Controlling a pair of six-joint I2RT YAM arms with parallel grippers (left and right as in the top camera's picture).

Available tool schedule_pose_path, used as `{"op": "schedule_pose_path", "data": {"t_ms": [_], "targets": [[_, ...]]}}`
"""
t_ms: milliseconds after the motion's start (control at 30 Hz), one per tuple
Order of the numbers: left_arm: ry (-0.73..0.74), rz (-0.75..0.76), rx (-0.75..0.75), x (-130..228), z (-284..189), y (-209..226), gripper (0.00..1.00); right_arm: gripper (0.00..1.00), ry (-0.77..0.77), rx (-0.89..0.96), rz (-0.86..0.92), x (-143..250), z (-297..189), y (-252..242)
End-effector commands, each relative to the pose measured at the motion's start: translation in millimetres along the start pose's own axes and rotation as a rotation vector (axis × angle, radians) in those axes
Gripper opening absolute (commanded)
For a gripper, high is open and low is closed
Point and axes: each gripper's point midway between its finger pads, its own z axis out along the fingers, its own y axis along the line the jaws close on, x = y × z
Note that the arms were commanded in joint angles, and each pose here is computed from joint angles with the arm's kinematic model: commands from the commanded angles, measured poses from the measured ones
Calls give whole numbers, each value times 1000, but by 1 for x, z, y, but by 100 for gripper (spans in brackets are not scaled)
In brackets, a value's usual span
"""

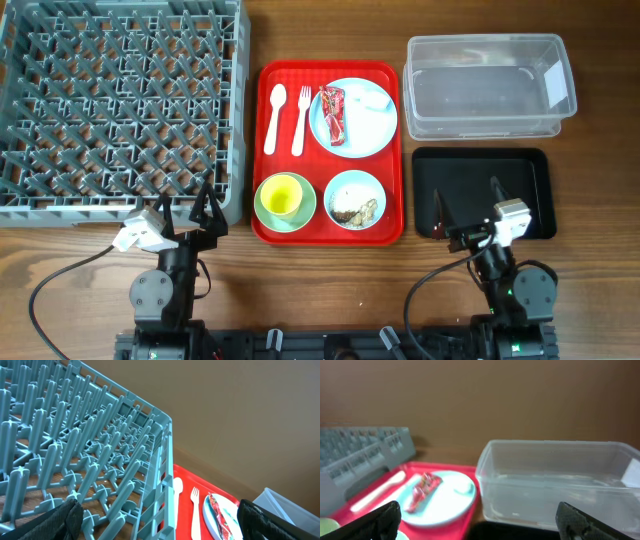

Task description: Sort waste into correct bins and load items into the dishwasher rack

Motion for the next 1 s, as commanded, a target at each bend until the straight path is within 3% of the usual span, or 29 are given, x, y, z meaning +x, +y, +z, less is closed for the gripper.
{"op": "schedule_pose_path", "data": {"t_ms": [0, 100, 200, 400, 533, 767, 867, 967], "targets": [[7, 12, 38, 2, 0, -7, 100, 100, -5, -97, 221, -4, -2, 16], [-14, 15, 174, -7, -3, -34, 100, 100, 1, -179, 293, -12, -5, 31], [-60, 25, 292, -26, -11, -60, 99, 100, -49, -229, 260, -45, -11, 41], [11, 26, 305, -51, -23, -85, 100, 100, -76, -220, 150, -119, -16, 48], [123, 17, 252, -79, -25, -105, 100, 100, 136, -181, 186, -159, 3, 49], [424, 13, 68, -115, -11, -128, 100, 100, 561, -133, 196, -185, 48, 43], [488, 6, 28, -127, -7, -136, 100, 100, 651, -159, 336, -182, 66, 50], [523, -2, 24, -132, -4, -142, 100, 100, 726, -305, 490, -172, 84, 75]]}}
